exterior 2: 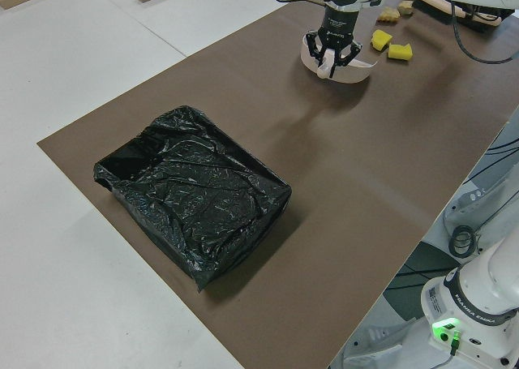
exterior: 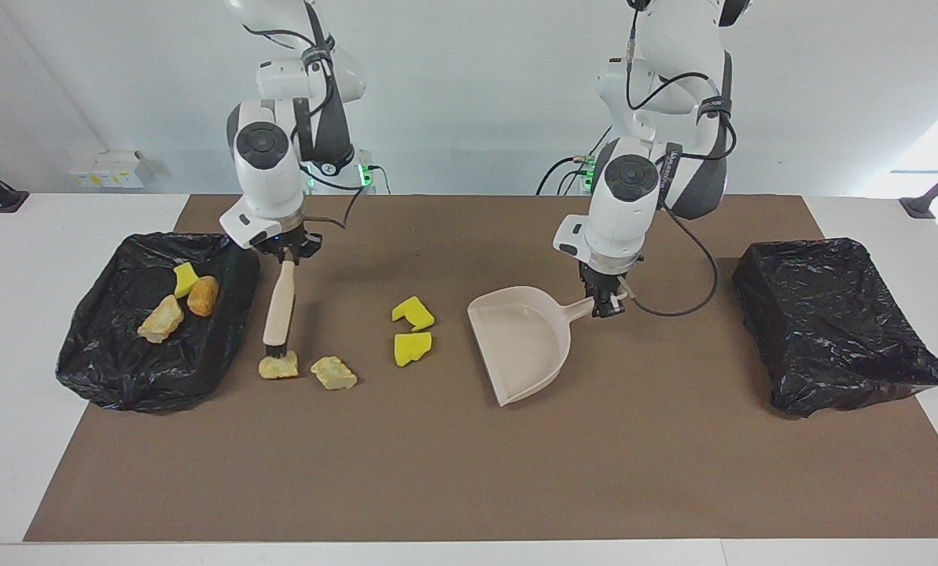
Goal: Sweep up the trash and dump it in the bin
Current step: 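Move the brush beyond the bread chunks with the right gripper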
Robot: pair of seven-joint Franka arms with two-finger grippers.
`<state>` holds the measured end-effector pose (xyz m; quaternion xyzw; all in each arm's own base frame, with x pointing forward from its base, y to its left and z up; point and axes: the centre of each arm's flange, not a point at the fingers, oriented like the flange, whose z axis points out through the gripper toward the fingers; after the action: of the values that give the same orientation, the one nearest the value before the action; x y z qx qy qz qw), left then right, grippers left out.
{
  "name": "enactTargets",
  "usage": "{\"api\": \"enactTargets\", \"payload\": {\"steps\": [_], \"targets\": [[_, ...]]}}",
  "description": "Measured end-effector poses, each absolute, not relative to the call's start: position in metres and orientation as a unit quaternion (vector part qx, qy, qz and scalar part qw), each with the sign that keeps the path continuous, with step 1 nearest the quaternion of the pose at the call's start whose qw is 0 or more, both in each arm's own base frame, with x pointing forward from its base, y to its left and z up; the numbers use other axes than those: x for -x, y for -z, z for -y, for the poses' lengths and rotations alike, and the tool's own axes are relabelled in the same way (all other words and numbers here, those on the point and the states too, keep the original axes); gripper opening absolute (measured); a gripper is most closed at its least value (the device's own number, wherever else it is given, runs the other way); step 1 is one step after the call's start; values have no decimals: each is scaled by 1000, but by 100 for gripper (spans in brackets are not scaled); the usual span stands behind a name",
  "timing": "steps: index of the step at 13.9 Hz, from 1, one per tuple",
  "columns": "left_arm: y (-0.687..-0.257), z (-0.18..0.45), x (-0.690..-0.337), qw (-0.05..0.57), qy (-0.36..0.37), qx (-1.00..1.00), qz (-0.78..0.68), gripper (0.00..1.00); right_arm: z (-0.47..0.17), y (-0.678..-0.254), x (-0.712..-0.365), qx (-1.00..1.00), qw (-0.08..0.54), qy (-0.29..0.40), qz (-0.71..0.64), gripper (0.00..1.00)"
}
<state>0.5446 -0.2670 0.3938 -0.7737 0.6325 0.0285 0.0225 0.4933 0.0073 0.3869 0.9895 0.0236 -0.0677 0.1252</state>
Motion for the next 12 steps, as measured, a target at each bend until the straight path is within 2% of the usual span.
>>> {"api": "enactTargets", "payload": {"steps": [4, 7, 12], "targets": [[-382, 267, -539, 22, -29, 772, -635, 31, 15, -363, -520, -983, 171, 38, -61, 26], [-379, 264, -533, 17, -34, 773, -633, 31, 31, -335, -542, -982, 168, 45, -78, 26], [-370, 276, -518, 4, -43, 769, -638, 31, -52, -323, -545, -983, 128, 47, -120, 26]]}}
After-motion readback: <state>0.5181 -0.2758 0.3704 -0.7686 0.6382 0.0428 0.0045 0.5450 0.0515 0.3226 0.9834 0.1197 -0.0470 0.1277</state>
